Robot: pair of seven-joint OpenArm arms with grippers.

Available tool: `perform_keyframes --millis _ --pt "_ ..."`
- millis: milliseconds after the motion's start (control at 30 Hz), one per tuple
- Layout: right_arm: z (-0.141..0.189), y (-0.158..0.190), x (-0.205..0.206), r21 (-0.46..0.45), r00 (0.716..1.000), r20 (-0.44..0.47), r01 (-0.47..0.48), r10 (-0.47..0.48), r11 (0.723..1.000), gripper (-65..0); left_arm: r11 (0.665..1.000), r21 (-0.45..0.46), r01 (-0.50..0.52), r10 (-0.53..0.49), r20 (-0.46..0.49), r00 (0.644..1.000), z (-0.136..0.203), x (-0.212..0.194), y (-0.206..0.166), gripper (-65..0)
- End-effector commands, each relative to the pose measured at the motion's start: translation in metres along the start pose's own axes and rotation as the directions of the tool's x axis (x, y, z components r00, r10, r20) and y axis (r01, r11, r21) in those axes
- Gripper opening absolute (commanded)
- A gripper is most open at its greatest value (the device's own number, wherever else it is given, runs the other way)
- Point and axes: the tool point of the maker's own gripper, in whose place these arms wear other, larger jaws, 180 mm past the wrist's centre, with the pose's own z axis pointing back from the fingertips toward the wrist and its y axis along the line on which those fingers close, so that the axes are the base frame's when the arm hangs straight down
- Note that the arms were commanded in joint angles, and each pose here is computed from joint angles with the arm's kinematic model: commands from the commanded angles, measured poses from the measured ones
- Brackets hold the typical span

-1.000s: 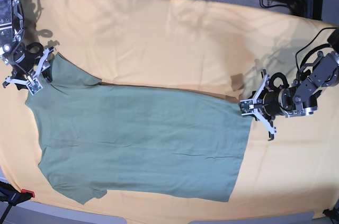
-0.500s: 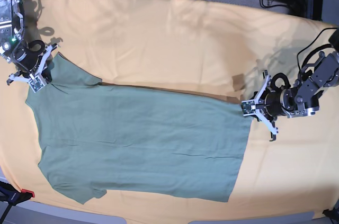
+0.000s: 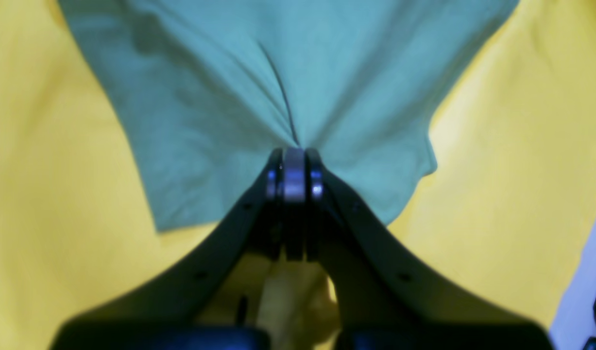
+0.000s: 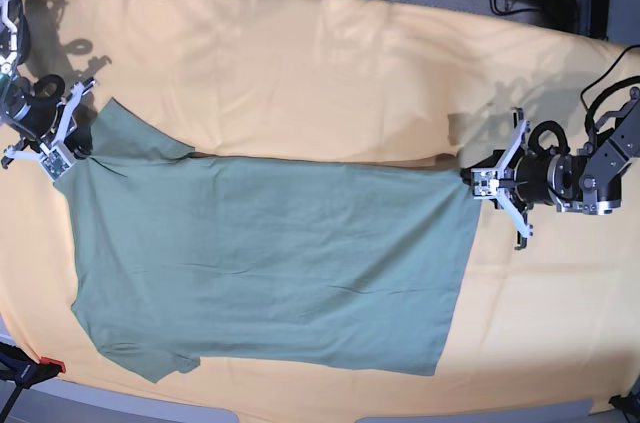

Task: Fold the T-shirt properly
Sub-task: 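Pull the gripped shirt edge toward the robot with both grippers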

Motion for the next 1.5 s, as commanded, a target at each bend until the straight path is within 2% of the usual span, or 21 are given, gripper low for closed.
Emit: perform_keyframes --millis 0,200,467,633,833,1067,1233,1467 --pt "0.009 -0.009 0.008 -0.019 0.999 0.012 -0.044 0.045 0.999 -65.0 1.0 0.03 0.004 -0.005 0.014 1.0 0.012 0.003 0.011 -65.0" --pt "0.025 -0.004 -0.005 -0.011 0.984 -0.074 -0.165 0.164 0.986 -65.0 0.999 0.031 0.017 -0.017 0.0 1.0 0.022 0.001 0.008 -65.0" --pt "0.043 0.0 -0.019 0.032 0.942 -0.186 -0.279 0.28 0.96 -65.0 0.999 0.012 0.048 -0.048 0.027 0.998 0.051 0.016 -0.012 -65.0" --pt "0.05 0.009 -0.017 0.058 0.926 -0.191 -0.32 0.325 0.946 -65.0 0.999 -0.037 0.039 -0.037 0.05 0.998 0.062 0.025 -0.037 -65.0" --pt "0.057 0.02 -0.024 0.083 0.915 -0.217 -0.329 0.34 0.941 -65.0 0.991 -0.121 0.048 -0.046 0.014 0.999 0.062 0.015 -0.076 -65.0" --pt "0.072 0.02 -0.039 0.104 0.902 -0.269 -0.322 0.339 0.941 -65.0 0.989 -0.137 0.063 -0.067 -0.029 0.997 0.063 0.003 -0.083 -65.0" --pt "0.092 0.036 -0.047 0.193 0.925 -0.267 -0.224 0.271 0.955 -65.0 0.989 -0.148 0.012 -0.01 0.016 1.0 0.064 0.013 -0.086 -65.0" --pt "0.112 0.049 -0.065 0.235 0.906 -0.32 -0.208 0.278 0.95 -65.0 0.985 -0.172 0.033 -0.029 0.028 0.999 0.073 0.024 -0.099 -65.0"
